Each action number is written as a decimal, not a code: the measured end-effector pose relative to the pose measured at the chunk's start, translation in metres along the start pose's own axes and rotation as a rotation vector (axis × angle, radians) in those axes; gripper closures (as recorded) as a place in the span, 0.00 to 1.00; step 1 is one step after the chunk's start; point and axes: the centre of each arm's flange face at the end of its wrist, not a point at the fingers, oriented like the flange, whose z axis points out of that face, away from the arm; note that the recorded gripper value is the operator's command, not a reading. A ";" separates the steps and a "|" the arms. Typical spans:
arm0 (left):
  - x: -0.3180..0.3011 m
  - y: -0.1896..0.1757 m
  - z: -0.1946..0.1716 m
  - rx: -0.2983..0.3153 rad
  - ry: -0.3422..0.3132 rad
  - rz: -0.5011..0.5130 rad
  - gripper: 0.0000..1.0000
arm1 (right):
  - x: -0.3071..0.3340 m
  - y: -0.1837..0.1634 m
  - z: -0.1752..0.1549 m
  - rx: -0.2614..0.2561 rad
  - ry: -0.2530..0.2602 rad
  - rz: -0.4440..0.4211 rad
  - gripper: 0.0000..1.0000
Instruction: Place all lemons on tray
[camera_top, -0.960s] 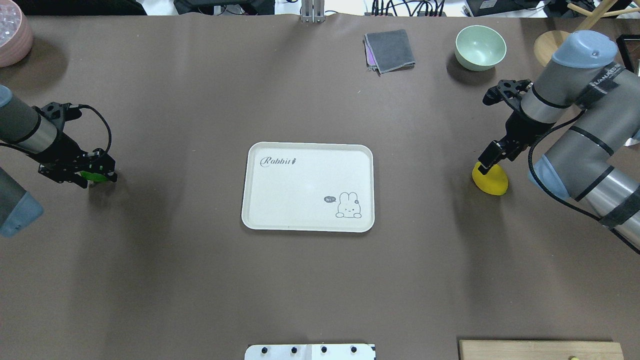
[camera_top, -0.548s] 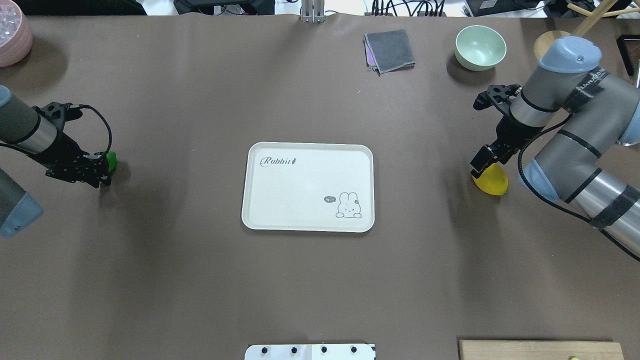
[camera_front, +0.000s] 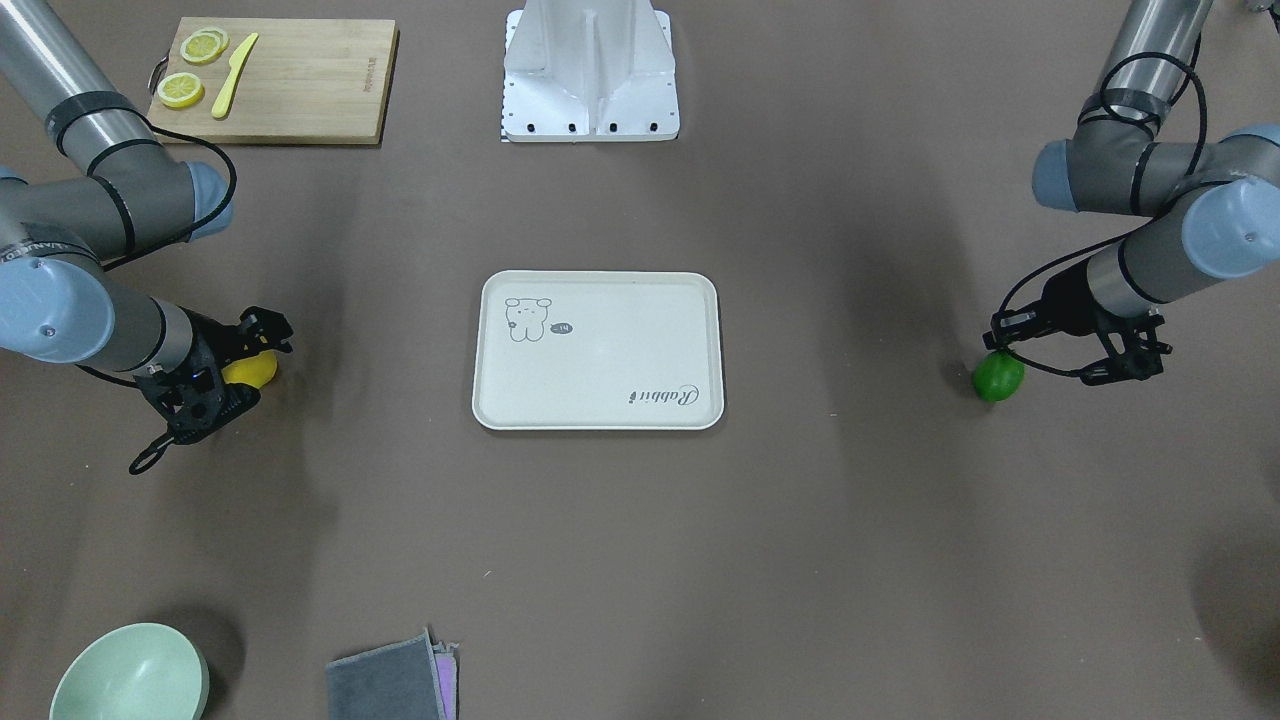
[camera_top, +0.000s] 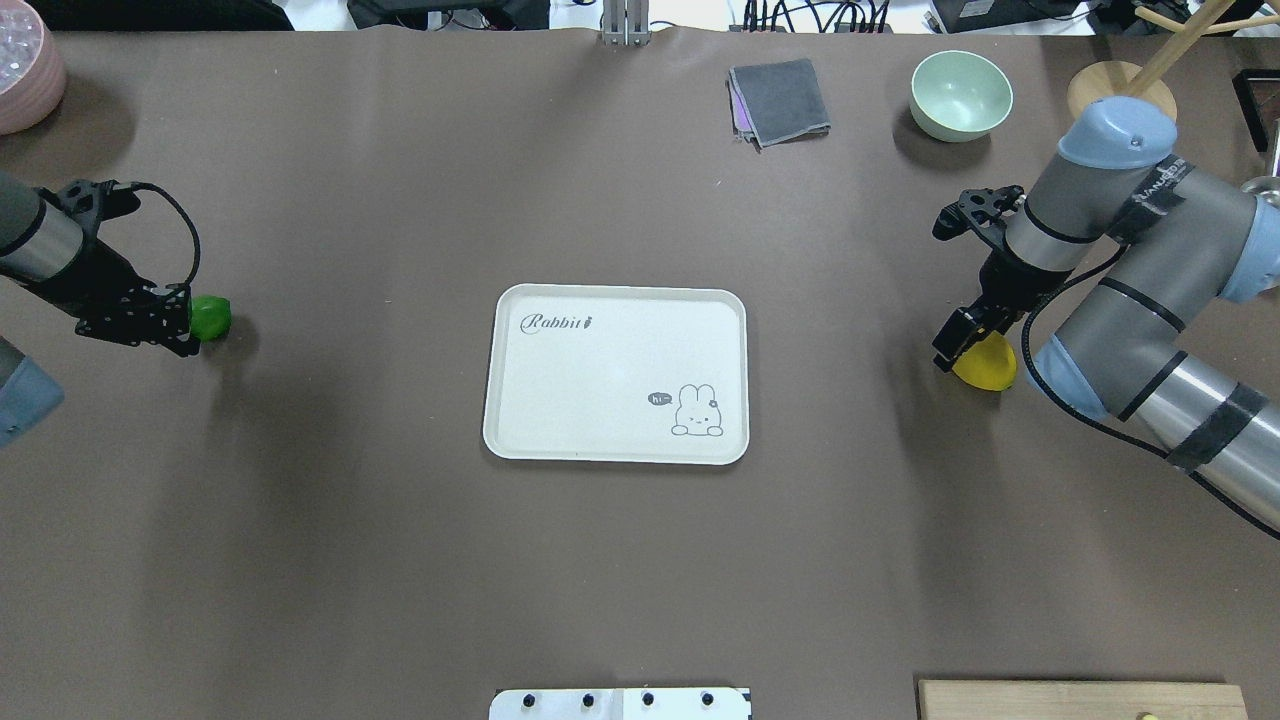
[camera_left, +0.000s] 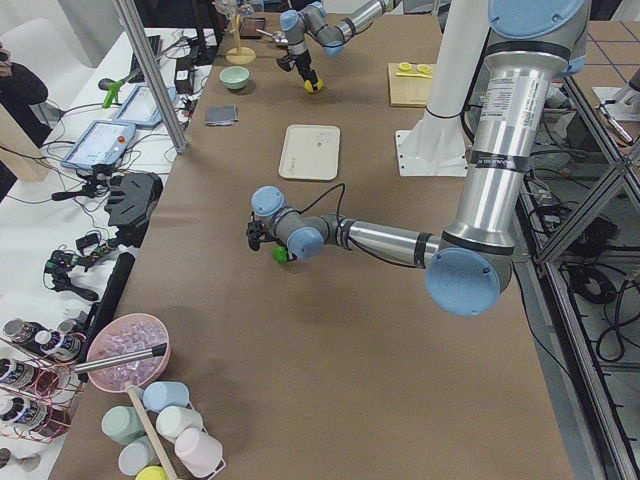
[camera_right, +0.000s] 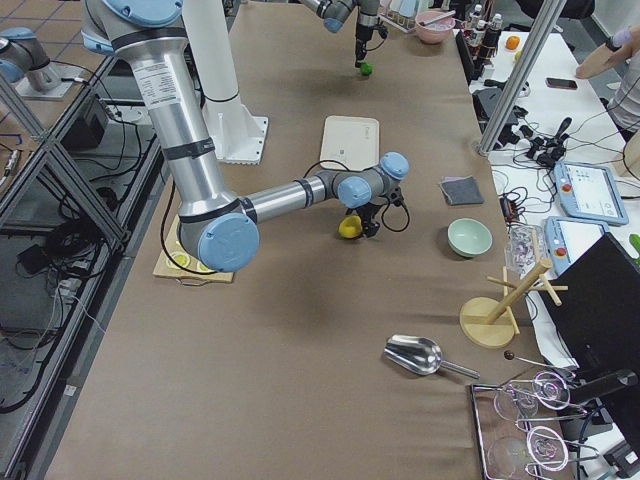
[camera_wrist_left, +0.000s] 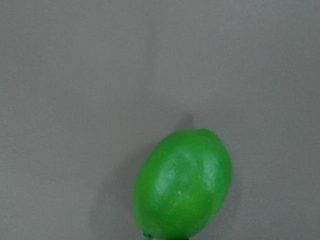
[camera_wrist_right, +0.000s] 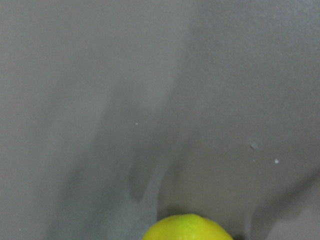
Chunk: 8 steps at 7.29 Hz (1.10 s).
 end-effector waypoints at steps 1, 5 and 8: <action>-0.004 -0.003 -0.007 -0.012 0.005 -0.012 0.02 | 0.001 0.001 -0.001 0.001 -0.002 0.001 0.64; -0.018 -0.017 -0.051 0.011 0.039 -0.002 0.02 | 0.003 0.002 -0.008 0.008 -0.007 0.007 0.95; 0.008 -0.001 -0.131 0.038 0.002 0.020 0.02 | -0.024 -0.031 -0.038 0.068 -0.014 -0.031 0.95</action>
